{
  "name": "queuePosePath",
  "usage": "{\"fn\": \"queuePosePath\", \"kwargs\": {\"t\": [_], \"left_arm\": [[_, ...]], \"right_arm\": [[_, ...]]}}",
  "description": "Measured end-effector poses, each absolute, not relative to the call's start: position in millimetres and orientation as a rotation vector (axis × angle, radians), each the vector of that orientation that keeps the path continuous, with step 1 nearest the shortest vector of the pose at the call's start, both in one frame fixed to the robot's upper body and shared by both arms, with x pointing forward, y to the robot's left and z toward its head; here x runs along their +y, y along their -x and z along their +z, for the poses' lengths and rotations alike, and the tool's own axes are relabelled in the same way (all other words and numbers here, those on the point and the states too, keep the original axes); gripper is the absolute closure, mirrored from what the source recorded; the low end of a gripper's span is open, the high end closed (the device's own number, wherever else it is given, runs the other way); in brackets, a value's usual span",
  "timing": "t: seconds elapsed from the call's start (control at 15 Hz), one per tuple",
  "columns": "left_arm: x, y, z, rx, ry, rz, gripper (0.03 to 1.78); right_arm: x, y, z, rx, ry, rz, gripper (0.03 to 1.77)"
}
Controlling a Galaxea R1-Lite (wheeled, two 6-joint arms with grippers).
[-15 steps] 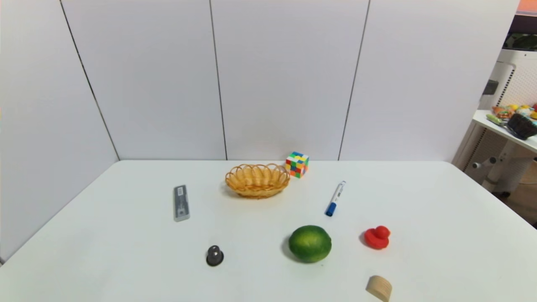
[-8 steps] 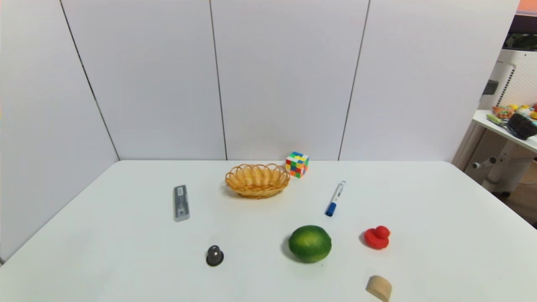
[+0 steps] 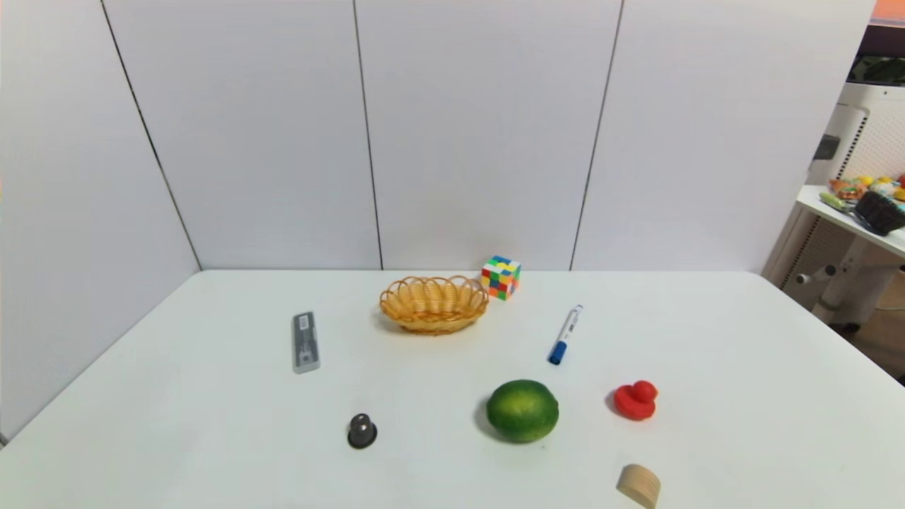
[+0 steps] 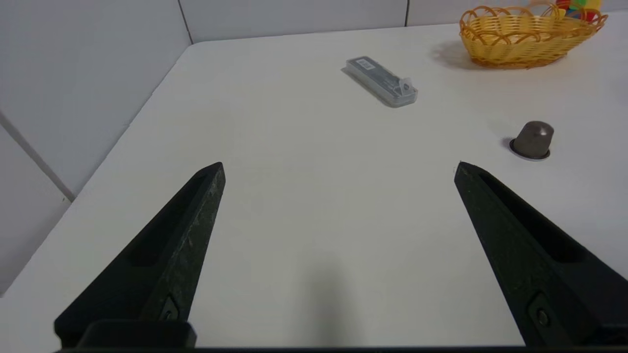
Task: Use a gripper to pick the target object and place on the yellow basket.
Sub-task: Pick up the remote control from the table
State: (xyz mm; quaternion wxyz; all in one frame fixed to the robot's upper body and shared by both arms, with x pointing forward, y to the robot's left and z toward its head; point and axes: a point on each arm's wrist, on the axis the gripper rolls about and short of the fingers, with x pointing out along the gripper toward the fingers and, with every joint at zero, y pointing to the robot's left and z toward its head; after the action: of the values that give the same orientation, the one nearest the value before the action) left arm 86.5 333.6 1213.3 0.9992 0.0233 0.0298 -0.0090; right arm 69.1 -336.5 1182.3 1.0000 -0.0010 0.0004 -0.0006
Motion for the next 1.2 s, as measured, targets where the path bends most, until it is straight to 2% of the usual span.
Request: {"fn": "queuePosePath", "kwargs": {"t": [0.33, 0.73, 1.07, 1.2], "left_arm": [[331, -121, 1289, 0.044, -0.079, -0.074, 0.12], [312, -193, 1379, 0.026, -0.101, -0.222, 0.12], [288, -264, 1413, 0.073, -0.099, -0.271, 0.12], [278, -289, 1420, 0.145, -0.089, -0.284, 0.12]], "right_arm": [[-337, -69, 1182, 0.001, 0.002, -0.002, 0.1], [-337, -69, 1182, 0.001, 0.002, -0.002, 0.1], [-337, -69, 1182, 0.001, 0.002, -0.002, 0.1], [-337, -69, 1182, 0.001, 0.002, -0.002, 0.11]]}}
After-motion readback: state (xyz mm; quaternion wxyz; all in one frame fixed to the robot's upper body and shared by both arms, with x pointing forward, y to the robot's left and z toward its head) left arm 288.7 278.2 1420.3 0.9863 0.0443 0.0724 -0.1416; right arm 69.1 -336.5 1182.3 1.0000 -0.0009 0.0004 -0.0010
